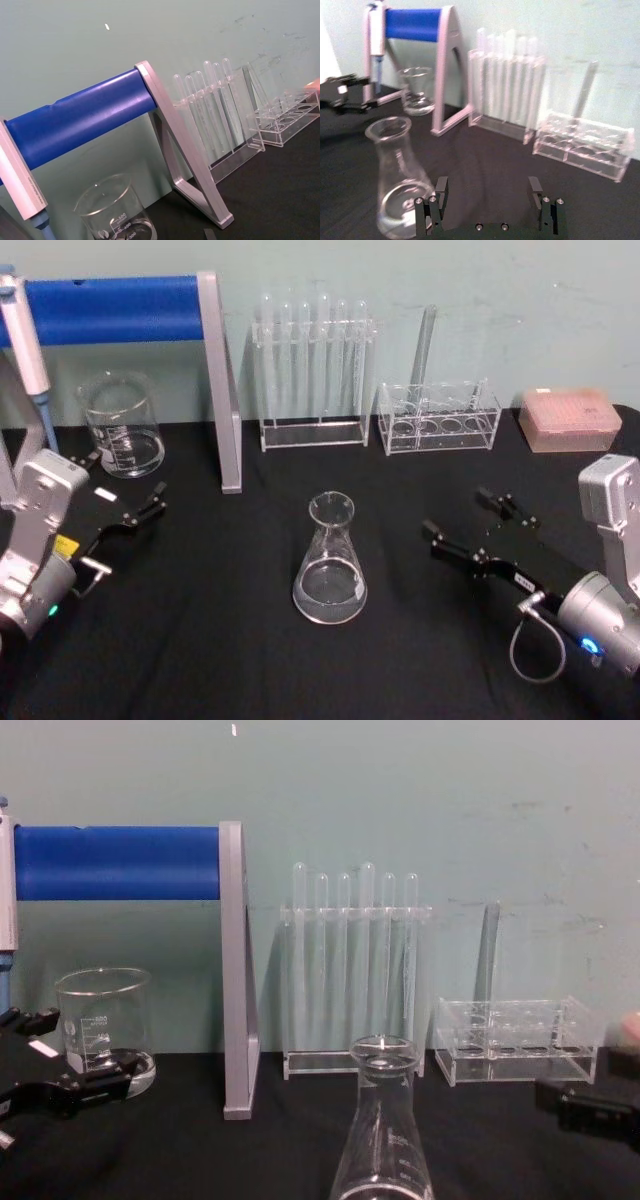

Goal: Grasp the erlenmeyer flask with one hand, shake it three times, then place it back.

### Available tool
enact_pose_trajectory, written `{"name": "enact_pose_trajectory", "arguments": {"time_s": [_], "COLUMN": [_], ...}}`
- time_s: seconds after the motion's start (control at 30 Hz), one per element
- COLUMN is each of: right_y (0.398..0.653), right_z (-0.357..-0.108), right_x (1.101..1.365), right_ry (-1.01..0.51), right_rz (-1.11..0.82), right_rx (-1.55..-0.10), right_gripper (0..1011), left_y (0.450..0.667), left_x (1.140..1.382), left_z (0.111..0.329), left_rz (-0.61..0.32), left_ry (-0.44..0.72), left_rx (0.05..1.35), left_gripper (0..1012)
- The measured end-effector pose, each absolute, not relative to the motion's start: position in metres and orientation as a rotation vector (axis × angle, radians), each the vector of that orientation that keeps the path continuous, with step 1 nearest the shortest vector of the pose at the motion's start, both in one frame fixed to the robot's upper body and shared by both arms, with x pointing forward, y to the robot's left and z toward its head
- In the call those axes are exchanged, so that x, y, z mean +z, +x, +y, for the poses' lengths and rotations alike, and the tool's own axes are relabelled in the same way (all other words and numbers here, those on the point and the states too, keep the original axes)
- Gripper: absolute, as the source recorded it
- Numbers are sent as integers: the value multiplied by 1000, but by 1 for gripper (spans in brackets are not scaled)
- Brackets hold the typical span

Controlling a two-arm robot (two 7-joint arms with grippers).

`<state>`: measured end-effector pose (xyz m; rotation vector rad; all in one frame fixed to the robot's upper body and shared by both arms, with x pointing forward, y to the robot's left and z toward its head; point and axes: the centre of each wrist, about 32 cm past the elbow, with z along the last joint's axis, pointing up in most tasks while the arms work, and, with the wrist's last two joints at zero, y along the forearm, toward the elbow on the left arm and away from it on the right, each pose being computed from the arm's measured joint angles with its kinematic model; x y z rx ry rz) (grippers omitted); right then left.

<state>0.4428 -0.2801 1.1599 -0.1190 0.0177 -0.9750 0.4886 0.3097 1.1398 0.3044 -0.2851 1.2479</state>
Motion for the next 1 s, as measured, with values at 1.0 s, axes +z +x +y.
{"name": "enact_pose_trajectory", "arguments": {"time_s": [1.0], "right_y": [514], "right_z": [-230], "right_x": [1136], "right_ry": [-174], "right_rz": [53], "right_rx": [-1216], "right_gripper": [1003], "left_y": [489], "left_x": [1140], "left_z": [310], "left_rz": [-285], "left_ry": [304], "left_rx": [1248], "left_gripper": [1001]}}
